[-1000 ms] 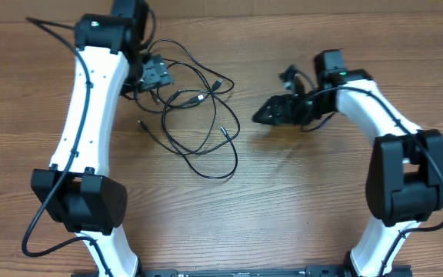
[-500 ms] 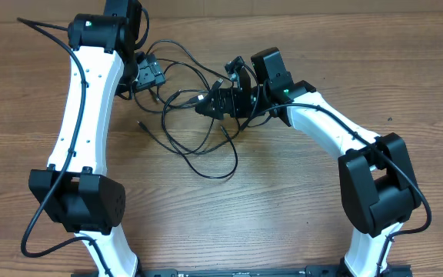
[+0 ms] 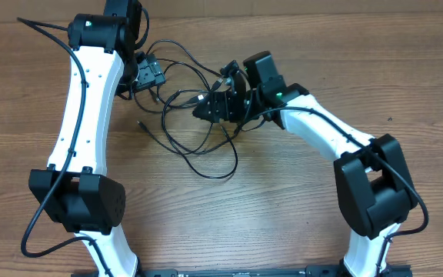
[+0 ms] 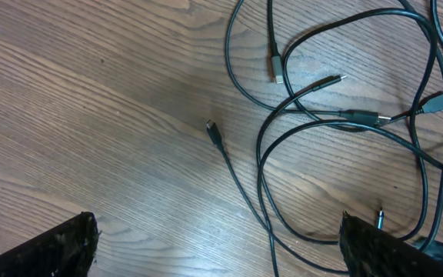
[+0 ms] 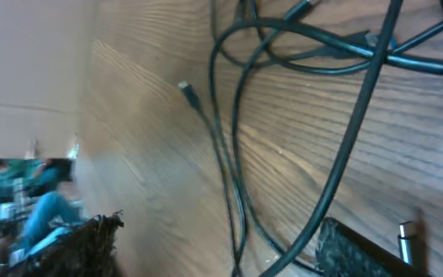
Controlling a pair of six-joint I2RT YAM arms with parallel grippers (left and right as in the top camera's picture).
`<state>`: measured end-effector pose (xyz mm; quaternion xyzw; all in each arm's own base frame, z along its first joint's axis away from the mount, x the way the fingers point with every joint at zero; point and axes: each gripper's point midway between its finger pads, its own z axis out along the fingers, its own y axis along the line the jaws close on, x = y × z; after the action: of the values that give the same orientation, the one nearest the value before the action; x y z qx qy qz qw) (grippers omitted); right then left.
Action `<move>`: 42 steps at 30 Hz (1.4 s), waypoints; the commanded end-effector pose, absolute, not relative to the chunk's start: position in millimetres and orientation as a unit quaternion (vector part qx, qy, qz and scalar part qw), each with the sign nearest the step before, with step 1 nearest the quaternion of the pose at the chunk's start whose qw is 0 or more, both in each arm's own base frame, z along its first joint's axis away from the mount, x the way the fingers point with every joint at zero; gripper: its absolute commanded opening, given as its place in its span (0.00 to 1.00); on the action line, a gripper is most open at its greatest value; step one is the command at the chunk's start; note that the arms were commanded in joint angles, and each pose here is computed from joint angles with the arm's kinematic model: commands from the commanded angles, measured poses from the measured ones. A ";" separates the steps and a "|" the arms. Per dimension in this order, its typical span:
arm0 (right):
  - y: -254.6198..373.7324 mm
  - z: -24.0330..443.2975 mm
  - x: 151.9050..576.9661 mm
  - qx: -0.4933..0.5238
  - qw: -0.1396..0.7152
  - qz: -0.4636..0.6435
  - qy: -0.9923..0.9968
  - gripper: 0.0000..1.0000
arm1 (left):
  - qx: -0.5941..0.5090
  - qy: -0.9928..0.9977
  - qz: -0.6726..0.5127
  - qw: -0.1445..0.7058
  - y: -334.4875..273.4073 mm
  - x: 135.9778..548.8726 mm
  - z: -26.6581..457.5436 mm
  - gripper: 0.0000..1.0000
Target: Untangle cables
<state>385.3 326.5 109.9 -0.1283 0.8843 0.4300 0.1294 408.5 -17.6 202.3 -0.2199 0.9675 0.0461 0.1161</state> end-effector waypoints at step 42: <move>237.0 559.0 357.1 -0.096 0.558 0.348 0.747 0.04 | -0.209 0.969 0.055 0.124 -16.7 408.1 206.8 1.00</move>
<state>366.4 262.5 512.4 -0.1119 0.7827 0.3640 0.4922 408.6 -17.6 202.4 -0.2198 0.9675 0.0460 0.1162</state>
